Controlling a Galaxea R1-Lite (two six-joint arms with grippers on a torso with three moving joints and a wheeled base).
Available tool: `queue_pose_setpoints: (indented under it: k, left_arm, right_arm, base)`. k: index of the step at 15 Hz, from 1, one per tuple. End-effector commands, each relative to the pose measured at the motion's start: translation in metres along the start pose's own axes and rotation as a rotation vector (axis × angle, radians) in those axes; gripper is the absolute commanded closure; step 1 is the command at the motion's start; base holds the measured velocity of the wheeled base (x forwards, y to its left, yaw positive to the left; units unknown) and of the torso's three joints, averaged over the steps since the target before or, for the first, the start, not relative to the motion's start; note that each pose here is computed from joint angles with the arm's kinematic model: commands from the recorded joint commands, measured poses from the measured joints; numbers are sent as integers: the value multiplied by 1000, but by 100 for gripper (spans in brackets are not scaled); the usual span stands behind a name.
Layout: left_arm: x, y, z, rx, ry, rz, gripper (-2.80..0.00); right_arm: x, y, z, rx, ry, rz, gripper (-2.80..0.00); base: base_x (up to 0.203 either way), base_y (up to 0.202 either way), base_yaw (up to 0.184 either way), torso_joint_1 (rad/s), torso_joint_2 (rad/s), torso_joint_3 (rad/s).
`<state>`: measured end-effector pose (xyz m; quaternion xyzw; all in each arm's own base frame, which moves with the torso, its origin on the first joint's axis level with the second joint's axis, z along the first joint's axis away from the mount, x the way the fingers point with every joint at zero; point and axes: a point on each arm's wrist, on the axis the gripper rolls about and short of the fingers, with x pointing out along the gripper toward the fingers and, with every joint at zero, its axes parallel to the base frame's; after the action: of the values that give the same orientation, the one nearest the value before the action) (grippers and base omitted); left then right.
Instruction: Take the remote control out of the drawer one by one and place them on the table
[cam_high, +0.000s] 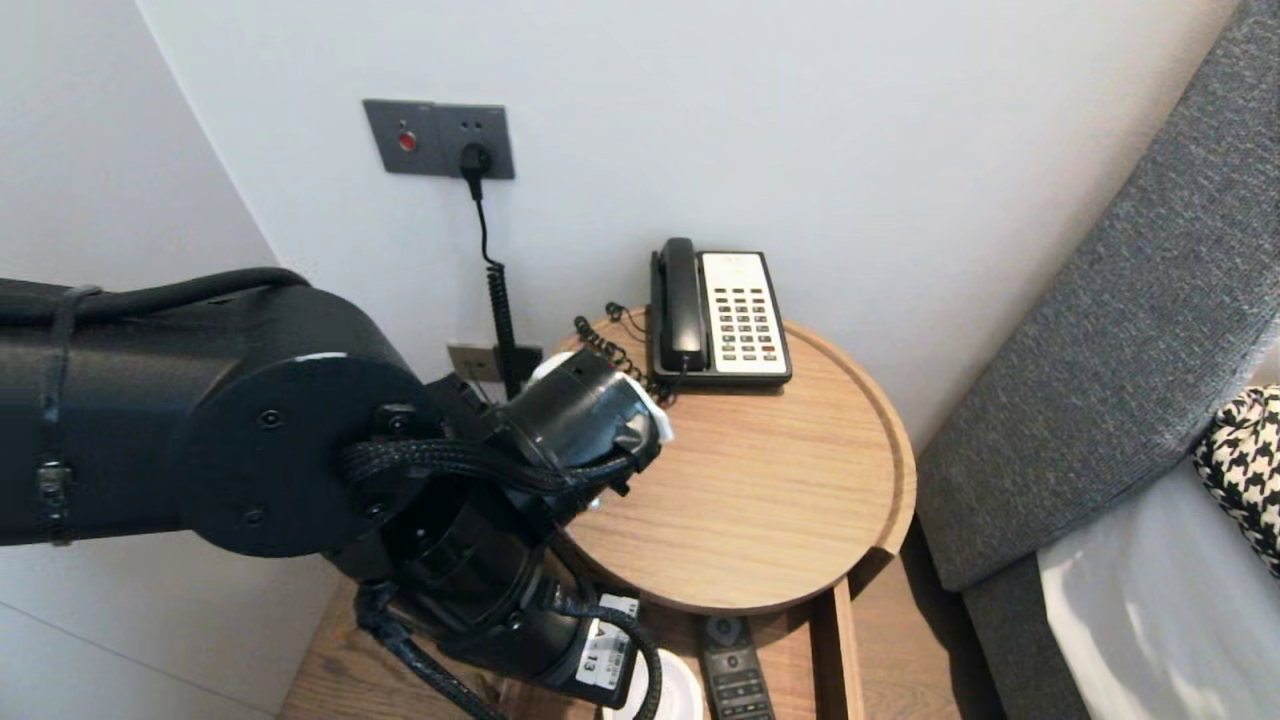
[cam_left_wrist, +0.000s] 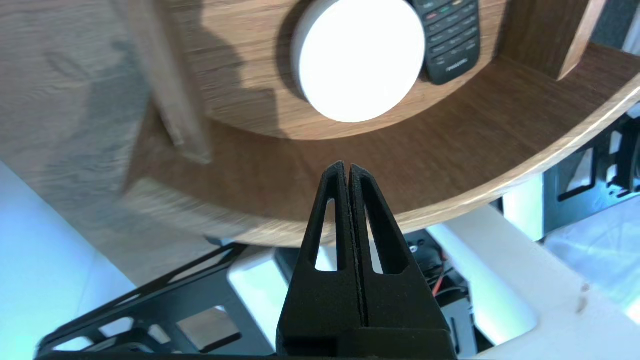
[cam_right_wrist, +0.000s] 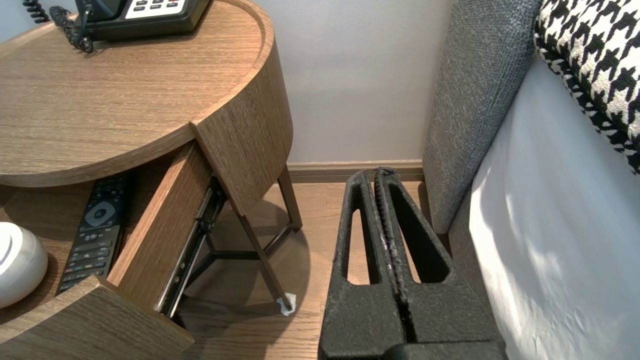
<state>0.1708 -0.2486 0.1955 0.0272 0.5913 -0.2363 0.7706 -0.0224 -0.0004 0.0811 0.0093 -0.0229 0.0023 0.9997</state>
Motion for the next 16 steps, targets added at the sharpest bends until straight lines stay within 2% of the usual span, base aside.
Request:
queue_pose_setpoints:
  k: [1, 3, 4, 6, 9, 13, 16]
  left_arm:
    - [18, -10, -2, 7, 49, 22, 0]
    - [25, -11, -3, 1, 66, 35, 0]
    - [30, -10, -3, -5, 68, 56, -280]
    - [35, -10, -2, -10, 52, 94, -280]
    - [37, -13, -1, -6, 47, 92, -280]
    - [52, -24, 1, -98, 13, 144, -280]
    - [47, -32, 6, -155, -21, 121, -280]
  right_arm:
    - [2, 0, -7, 0, 26, 0, 0]
    - [2, 0, -7, 0, 26, 0, 0]
    - [2, 0, -7, 0, 26, -1, 0]
    - [2, 0, -7, 0, 27, 0, 0]
    - [2, 0, -7, 0, 26, 0, 0]
    - [2, 0, -7, 0, 26, 0, 0]
    - [2, 0, -7, 0, 26, 0, 0]
  base:
    - [0, 0, 0, 0, 0, 0]
    - [0, 0, 0, 0, 0, 0]
    - [0, 0, 0, 0, 0, 0]
    - [0, 0, 0, 0, 0, 0]
    - [0, 0, 0, 0, 0, 0]
    - [0, 0, 0, 0, 0, 0]
    - [0, 0, 0, 0, 0, 0]
